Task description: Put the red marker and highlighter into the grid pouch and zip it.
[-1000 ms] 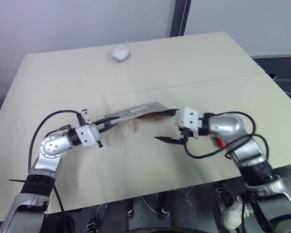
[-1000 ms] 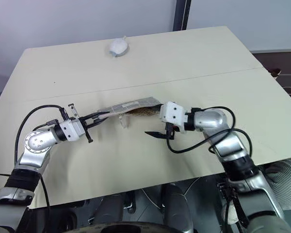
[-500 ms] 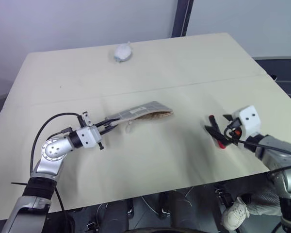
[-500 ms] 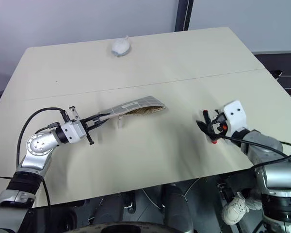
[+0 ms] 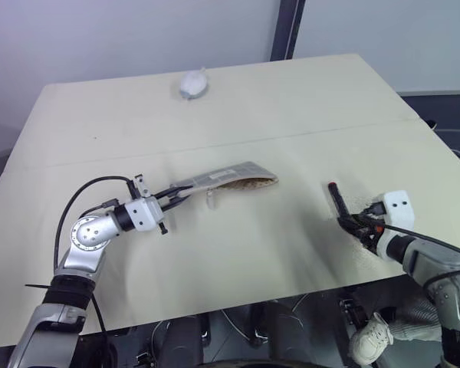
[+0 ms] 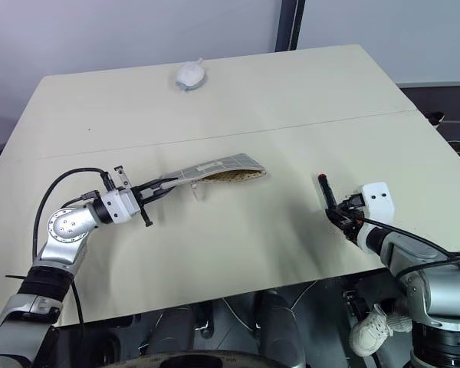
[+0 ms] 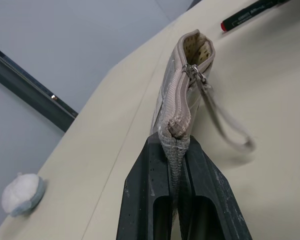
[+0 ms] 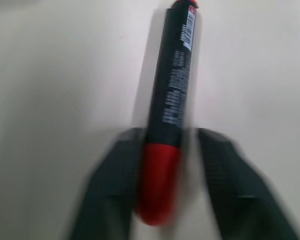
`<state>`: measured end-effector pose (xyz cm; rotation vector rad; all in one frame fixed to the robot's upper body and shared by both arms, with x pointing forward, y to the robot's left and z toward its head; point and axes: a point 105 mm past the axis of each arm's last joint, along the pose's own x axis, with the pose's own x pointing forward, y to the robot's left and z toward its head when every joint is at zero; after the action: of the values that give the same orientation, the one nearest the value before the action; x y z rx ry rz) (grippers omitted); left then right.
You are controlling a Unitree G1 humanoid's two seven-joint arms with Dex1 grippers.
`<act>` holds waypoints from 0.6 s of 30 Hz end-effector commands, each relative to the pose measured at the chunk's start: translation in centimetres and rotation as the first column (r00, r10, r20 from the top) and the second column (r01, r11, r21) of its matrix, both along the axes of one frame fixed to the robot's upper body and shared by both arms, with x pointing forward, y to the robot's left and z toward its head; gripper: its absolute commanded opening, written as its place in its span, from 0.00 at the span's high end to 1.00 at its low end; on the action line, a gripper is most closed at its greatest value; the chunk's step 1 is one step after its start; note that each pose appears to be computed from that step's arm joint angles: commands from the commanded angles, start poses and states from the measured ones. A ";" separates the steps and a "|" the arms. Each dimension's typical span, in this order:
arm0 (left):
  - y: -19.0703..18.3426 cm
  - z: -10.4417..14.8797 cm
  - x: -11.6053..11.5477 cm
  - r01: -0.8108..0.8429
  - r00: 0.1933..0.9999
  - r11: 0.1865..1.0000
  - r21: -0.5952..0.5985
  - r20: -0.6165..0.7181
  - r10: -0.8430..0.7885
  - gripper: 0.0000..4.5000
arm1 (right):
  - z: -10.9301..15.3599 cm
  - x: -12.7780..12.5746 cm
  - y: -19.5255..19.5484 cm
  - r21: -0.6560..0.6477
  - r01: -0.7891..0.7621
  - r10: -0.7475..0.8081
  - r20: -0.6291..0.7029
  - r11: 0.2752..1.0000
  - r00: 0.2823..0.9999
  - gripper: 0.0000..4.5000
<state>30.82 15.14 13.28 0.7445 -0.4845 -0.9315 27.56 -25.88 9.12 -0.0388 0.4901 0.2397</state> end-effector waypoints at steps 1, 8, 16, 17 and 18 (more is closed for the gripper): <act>0.0 0.7 -0.1 0.002 0.999 1.000 -0.006 0.038 -0.002 1.00 | 1.1 0.9 1.3 -0.005 -0.078 0.078 0.054 0.997 0.996 0.93; 0.0 0.5 -0.1 0.001 0.999 1.000 -0.001 0.043 -0.001 1.00 | 6.4 0.3 8.3 -0.226 -0.540 0.585 0.266 0.811 0.766 0.93; -0.2 0.9 0.0 0.002 0.998 1.000 -0.009 0.069 -0.001 1.00 | 6.3 -0.5 10.3 -0.464 -0.682 0.816 0.194 0.566 0.545 0.93; -0.3 0.9 -0.1 0.003 0.998 1.000 -0.009 0.070 -0.002 1.00 | 6.3 -0.1 10.2 -0.470 -0.670 0.809 0.198 0.574 0.554 0.93; -0.3 0.9 -0.1 0.007 0.997 1.000 -0.007 0.074 -0.006 1.00 | 6.4 0.3 10.2 -0.491 -0.661 0.811 0.198 0.568 0.550 0.93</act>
<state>30.77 15.03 13.11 0.7578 -0.5011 -0.9216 27.43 -15.64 14.67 -0.6263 0.0960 1.0027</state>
